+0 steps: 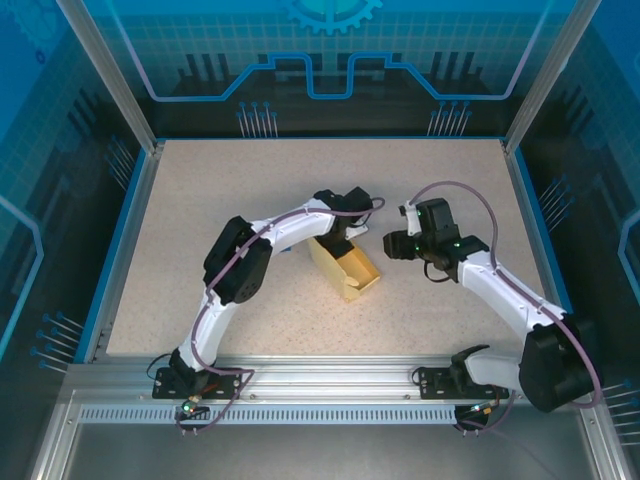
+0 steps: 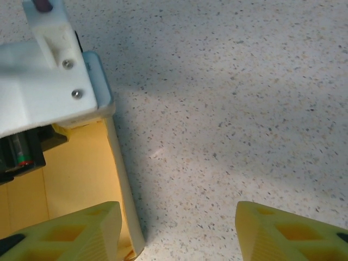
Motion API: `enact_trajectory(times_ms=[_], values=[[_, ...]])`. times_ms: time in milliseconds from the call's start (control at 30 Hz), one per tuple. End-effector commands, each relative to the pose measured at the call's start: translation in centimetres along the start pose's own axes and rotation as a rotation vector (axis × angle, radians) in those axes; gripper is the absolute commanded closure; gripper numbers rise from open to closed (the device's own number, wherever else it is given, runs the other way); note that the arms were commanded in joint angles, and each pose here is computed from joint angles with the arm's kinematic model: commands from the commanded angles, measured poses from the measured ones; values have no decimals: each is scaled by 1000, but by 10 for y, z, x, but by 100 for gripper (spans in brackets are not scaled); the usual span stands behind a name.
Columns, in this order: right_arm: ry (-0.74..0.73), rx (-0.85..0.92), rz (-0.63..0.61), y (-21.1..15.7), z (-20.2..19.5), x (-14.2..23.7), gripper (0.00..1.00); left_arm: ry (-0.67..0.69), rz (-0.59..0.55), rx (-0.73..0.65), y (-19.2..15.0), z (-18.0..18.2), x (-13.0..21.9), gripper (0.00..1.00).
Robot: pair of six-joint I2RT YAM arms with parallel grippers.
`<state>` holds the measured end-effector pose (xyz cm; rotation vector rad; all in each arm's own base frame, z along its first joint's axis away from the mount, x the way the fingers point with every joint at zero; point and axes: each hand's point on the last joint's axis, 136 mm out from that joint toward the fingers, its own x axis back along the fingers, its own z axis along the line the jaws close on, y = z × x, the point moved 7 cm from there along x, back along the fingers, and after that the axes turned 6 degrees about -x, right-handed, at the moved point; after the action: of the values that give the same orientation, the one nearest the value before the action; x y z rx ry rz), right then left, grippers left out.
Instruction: Fold the paper box
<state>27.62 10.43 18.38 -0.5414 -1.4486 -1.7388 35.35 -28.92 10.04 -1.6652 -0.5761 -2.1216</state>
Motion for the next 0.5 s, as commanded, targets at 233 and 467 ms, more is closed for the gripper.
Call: enact_trajectory(times_ms=[233, 467], values=[[-38, -111, -61, -13, -22, 22, 42, 13, -51, -237, 16, -8, -18, 99], [-44, -119, -48, -21, -26, 22, 42, -41, -90, -237, 28, -7, -17, 95]])
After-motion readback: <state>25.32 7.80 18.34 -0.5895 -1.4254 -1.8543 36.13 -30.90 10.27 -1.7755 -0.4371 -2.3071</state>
